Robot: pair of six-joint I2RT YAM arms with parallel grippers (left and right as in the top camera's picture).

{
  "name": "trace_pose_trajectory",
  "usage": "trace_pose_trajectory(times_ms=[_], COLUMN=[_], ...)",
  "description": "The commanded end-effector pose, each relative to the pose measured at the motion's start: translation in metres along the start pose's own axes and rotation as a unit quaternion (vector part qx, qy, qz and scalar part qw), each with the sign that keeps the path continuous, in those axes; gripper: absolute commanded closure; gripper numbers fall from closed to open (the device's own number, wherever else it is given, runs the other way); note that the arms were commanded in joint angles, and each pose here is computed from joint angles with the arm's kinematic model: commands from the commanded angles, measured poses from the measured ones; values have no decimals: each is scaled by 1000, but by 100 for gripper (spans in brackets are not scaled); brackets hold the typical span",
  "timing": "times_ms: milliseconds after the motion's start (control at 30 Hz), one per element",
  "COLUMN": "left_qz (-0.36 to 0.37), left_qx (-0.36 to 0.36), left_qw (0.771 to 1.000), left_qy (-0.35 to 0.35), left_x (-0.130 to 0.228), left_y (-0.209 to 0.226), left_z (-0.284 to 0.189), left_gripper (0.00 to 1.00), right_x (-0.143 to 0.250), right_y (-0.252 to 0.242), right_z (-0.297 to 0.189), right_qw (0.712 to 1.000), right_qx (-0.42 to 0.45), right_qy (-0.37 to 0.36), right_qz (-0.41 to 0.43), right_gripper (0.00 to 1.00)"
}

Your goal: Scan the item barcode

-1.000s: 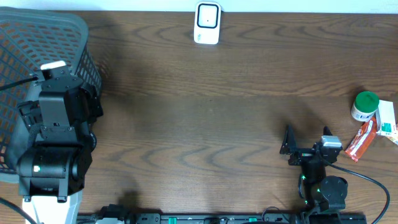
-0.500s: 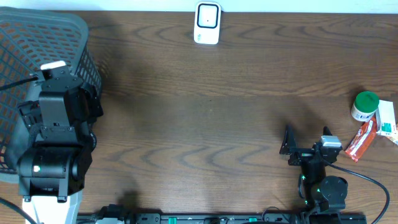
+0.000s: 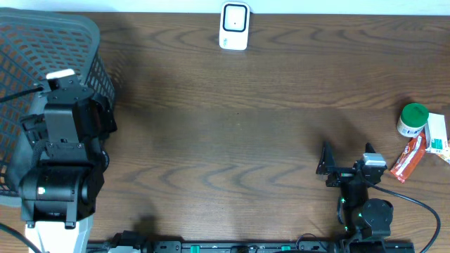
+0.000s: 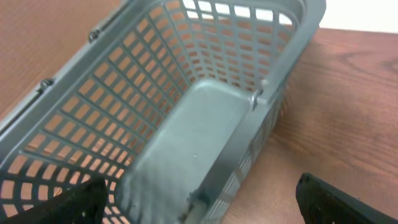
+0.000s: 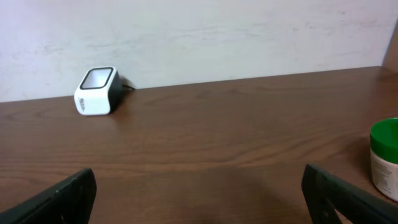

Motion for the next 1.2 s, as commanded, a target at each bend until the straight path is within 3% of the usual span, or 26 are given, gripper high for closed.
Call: trace_pose_trajectory(times_ms=[0, 133, 267, 533, 867, 1167], left_qz=[-5, -27, -48, -103, -117, -130], left_qx=[55, 194, 303, 309, 309, 285], left_qw=[998, 980, 942, 916, 901, 901], left_qy=[2, -45, -136, -233, -282, -300], left_x=[7, 5, -1, 47, 93, 123], left_y=[-12, -40, -53, -49, -92, -98], left_z=[-9, -43, -87, -88, -15, 13], left_gripper=[4, 4, 4, 4, 4, 4], right_x=[0, 0, 0, 0, 0, 0], right_y=[0, 0, 0, 0, 0, 0], right_z=[0, 0, 0, 0, 0, 0], right_qw=[1000, 1000, 1000, 1000, 1000, 1000], right_qx=[-1, -1, -1, -1, -1, -1], right_qy=[-1, -1, -1, -1, -1, -1], right_qz=[-6, -7, -7, -7, -6, -7], right_gripper=[1, 1, 1, 1, 1, 1])
Point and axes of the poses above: each gripper's point midway between its finger pads, its own z axis out along the fingers, its own y axis along the line the jaws close on, x = y × z, the point moved 1 cm from there along -z, back along the fingers, and after that the axes turned 1 degree about z, right-handed, at the moved point
